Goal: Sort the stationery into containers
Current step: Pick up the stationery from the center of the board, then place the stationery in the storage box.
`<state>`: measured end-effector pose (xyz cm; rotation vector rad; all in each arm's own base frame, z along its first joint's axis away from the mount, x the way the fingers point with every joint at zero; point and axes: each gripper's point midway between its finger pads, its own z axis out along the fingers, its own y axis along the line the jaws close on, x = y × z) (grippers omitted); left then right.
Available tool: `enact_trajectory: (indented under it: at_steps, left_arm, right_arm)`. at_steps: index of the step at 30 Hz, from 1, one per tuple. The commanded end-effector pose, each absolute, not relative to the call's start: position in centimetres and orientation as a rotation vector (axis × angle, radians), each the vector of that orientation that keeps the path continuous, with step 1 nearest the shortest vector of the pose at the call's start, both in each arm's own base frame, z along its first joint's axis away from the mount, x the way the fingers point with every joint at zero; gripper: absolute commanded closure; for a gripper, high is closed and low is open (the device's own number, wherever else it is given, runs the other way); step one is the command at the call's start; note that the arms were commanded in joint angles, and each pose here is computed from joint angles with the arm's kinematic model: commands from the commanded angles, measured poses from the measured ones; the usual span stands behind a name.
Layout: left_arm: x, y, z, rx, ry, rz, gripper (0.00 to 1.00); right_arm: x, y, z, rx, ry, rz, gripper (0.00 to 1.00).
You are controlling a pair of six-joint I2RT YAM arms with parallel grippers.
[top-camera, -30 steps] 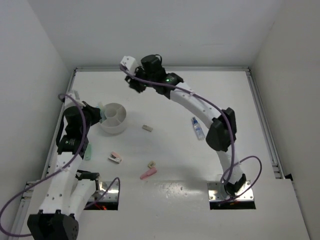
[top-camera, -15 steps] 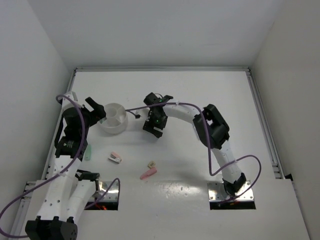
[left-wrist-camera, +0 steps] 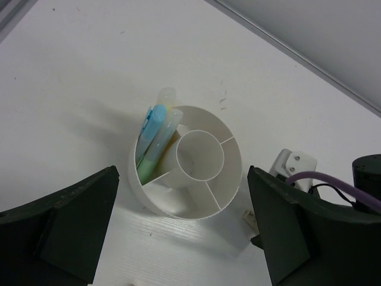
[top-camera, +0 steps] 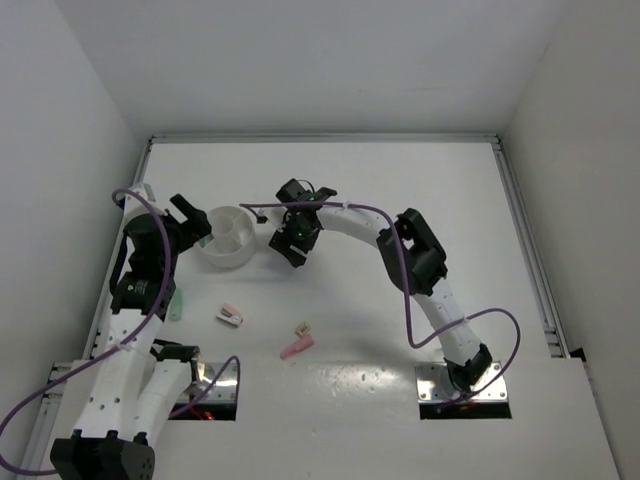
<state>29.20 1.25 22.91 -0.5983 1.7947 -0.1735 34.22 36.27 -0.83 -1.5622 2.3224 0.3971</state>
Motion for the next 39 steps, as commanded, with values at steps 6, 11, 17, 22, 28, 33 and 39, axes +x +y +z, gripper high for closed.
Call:
enact_trajectory:
  at_steps: [6, 11, 17, 22, 28, 33, 39]
  left_arm:
    - [29.4, 1.2, 24.6, -0.579, 1.75, -0.194, 0.04]
    - [29.3, 1.3, 24.8, -0.583, 1.738, -0.188, 0.04]
    - [29.3, 1.2, 24.8, -0.577, 1.741, -0.196, 0.04]
    - [29.3, 1.3, 24.8, -0.583, 1.738, -0.188, 0.04]
    - [29.1, 1.3, 25.1, -0.581, 1.729, -0.19, 0.04]
    - [29.1, 1.3, 25.1, -0.581, 1.729, -0.19, 0.05]
    - [29.1, 1.5, 25.1, -0.588, 1.726, -0.18, 0.06]
  right_arm:
    - [34.6, 38.5, -1.5, -1.496, 2.367, 0.493, 0.42]
    - [34.0, 37.3, -1.8, -1.5, 2.395, 0.453, 0.87]
    - [35.2, 36.9, 2.7, -1.436, 2.317, 0.462, 1.0]
    - [38.2, 40.9, 13.1, -1.34, 2.06, 0.59, 1.0]
    - [41.4, 43.8, 18.0, -1.136, 1.891, 0.636, 1.0]
    - [41.4, 47.0, 21.0, -1.044, 1.729, 0.801, 1.0]
    - [39.1, 51.7, 19.0, -1.122, 1.628, 1.071, 1.0]
